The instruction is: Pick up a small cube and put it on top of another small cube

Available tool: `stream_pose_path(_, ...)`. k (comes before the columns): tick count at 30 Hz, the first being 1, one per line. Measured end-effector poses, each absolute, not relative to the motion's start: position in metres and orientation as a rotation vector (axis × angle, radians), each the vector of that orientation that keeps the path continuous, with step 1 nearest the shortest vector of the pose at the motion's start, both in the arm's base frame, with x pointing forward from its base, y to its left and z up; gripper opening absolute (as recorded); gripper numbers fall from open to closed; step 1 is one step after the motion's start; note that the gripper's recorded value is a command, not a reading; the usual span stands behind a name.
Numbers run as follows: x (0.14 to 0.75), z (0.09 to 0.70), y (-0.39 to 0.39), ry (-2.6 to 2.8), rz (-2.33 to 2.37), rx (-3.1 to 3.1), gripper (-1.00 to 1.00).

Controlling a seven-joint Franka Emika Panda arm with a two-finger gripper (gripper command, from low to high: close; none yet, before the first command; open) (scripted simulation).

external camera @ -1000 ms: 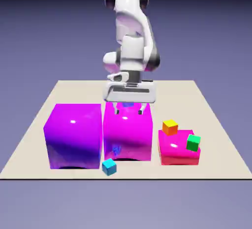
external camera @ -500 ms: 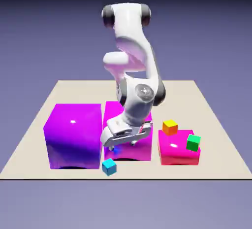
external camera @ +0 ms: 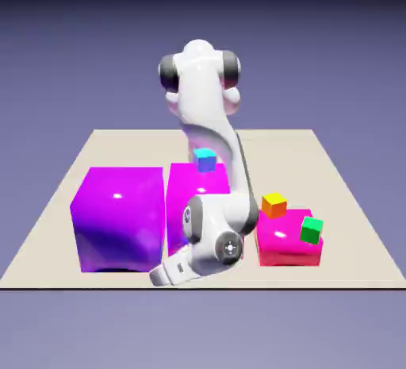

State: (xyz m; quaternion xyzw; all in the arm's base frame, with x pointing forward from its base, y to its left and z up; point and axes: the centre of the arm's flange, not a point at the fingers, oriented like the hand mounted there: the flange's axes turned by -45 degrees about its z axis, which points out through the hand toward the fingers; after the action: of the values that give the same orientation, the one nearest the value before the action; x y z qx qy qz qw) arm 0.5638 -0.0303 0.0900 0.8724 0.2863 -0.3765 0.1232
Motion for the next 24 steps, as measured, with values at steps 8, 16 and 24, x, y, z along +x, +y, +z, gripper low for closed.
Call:
stream_pose_path(8, 0.578, 0.161, 0.054, 0.709, -1.092, 2.596, -1.00)
stream_pose_path(16, 0.503, 0.239, 0.212, 0.475, -1.107, 2.731, -1.00)
stream_pose_path(24, 0.427, 0.282, 0.252, 0.573, -1.213, 2.669, -1.00)
